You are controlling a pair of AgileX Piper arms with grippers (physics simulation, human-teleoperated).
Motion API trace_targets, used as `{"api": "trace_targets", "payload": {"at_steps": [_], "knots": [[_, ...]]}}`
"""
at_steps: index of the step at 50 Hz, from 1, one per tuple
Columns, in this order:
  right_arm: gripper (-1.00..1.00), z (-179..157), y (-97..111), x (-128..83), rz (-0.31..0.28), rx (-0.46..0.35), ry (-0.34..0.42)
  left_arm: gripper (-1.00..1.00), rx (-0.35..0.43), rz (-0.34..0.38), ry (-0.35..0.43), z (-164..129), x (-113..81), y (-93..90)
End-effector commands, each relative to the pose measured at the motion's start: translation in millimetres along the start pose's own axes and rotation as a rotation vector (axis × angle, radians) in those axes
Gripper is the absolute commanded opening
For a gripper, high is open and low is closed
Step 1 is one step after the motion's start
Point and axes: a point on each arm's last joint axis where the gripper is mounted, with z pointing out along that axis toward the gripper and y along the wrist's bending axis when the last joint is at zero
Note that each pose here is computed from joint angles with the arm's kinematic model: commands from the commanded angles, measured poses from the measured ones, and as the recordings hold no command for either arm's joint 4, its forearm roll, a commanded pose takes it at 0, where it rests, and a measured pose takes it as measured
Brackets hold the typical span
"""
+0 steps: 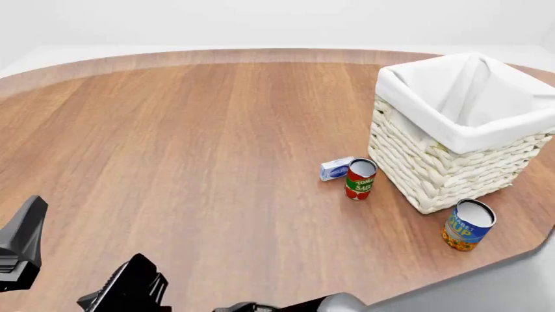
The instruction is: Pick up the ketchup, and put it in the basket.
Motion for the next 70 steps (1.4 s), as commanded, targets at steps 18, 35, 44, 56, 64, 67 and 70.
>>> {"api": "trace_targets", "payload": {"at_steps": [18,35,44,56,64,67,70], "knots": [[1.00,25,2,-1,0.008,-0.001,0.013,1.00,0.000,0.000,0.000,0,0.0,0.0],[1.00,43,-2,1,0.020,0.008,0.026,1.00,0.000,0.000,0.000,0,0.0,0.0],[1.00,52,-3,13,0.033,0.011,0.049,1.00,0.000,0.000,0.000,0,0.0,0.0],[-1.00,58,-8,16,0.041,0.021,0.054,1.00,0.000,0.000,0.000,0,0.0,0.0],[-1.00,59,-11,16,0.044,0.028,0.055,1.00,0.000,0.000,0.000,0,0.0,0.0],[-1.00,59,-11,15,0.043,0.027,0.053,1.00,0.000,0.000,0.000,0,0.0,0.0],[-1.00,58,-10,16,0.040,0.025,0.055,1.00,0.000,0.000,0.000,0,0.0,0.0]]}}
